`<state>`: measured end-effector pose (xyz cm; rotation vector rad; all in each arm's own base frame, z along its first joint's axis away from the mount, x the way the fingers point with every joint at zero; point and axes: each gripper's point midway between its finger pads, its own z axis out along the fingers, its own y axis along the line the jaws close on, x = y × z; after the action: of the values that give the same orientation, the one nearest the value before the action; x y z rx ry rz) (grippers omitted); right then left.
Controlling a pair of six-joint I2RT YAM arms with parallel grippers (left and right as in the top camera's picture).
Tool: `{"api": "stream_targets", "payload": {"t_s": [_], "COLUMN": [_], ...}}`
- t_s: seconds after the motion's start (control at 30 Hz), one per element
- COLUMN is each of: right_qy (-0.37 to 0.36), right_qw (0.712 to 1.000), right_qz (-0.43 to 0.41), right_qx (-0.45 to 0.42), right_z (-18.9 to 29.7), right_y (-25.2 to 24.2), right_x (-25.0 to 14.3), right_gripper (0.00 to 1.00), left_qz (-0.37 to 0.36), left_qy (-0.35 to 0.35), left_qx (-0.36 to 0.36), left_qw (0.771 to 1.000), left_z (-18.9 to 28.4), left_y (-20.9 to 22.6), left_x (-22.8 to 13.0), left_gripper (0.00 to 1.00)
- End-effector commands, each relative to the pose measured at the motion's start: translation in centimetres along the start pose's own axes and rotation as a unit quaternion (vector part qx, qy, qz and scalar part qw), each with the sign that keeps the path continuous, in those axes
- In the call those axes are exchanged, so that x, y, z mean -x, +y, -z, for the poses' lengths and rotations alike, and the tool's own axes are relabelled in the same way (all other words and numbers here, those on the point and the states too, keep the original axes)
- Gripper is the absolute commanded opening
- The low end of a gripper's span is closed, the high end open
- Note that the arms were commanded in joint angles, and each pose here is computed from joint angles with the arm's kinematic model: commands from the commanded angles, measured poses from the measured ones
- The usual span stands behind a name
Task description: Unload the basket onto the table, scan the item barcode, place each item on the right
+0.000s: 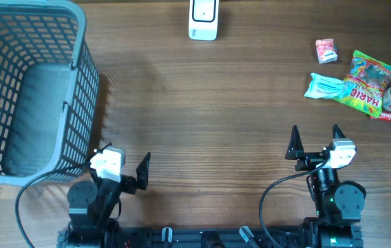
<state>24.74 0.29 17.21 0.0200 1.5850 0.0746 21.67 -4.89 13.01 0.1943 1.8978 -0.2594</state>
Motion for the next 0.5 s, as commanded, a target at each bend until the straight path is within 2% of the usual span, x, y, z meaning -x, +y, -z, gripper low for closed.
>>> {"api": "stream_targets", "payload": {"t_s": [0.0, 0.1, 0.3, 0.47], "right_qy": [-0.001, -0.001, -0.001, -0.001], "right_qw": [1.0, 1.0, 1.0, 1.0], "right_qz": [0.002, 0.003, 0.002, 0.002], "right_qx": [-0.006, -0.006, -0.006, -0.006], "right_z": [0.0, 0.0, 0.0, 0.0], "right_y": [-0.2, -0.2, -0.2, -0.2], "right_x": [0.0, 0.0, 0.0, 0.0], "right_gripper": [1.0, 1.0, 1.0, 1.0], "left_qz": [-0.024, -0.026, -0.032, -0.027], "left_qy": [-0.087, -0.105, -0.137, -0.133], "left_qx": [0.021, 0.044, 0.047, 0.076], "left_qw": [0.996, 0.993, 0.989, 0.988], "left_z": [0.4, 0.6, -1.0, -0.9], "left_y": [0.6, 1.4, 1.9, 2.9], "left_x": [4.2, 5.1, 3.8, 3.6], "left_gripper": [1.0, 1.0, 1.0, 1.0]}}
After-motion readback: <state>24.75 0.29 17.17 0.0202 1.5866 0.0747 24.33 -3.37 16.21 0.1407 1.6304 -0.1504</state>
